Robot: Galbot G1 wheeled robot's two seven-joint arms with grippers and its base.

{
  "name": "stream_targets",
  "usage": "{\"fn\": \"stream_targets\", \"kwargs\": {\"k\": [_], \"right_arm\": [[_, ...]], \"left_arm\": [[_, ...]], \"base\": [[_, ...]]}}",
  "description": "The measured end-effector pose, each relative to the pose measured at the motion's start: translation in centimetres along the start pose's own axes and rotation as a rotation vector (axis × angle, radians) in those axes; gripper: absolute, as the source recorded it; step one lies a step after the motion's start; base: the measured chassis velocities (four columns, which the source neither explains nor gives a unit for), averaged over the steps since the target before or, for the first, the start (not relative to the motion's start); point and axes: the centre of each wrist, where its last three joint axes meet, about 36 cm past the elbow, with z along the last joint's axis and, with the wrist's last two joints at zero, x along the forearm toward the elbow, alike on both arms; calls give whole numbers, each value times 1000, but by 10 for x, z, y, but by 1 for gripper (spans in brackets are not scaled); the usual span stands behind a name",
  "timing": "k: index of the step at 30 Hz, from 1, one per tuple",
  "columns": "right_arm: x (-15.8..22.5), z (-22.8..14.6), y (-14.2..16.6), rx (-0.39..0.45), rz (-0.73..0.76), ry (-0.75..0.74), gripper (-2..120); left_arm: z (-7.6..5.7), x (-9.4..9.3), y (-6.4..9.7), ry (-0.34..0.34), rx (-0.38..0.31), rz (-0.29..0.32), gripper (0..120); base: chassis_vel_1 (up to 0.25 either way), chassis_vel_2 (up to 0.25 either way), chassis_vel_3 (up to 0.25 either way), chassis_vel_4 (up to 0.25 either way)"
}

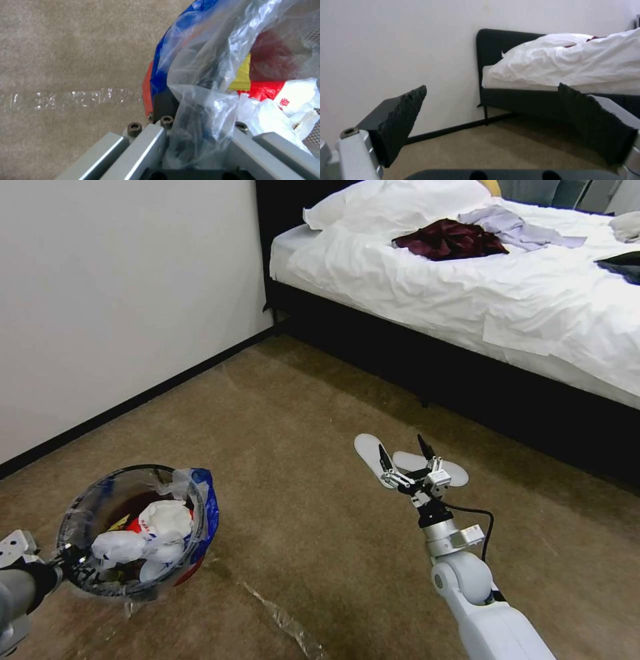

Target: Pick up the trash bin and place the garbage on the floor into it.

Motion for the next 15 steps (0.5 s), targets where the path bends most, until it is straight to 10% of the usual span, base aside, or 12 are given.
{"fn": "stream_targets", "kwargs": {"k": [15], "right_arm": [[-9, -3, -6, -1, 11, -19, 100]], "left_arm": [[-3, 1, -1, -8, 3, 6, 0]], "base": [[-10, 3, 7, -8]]}}
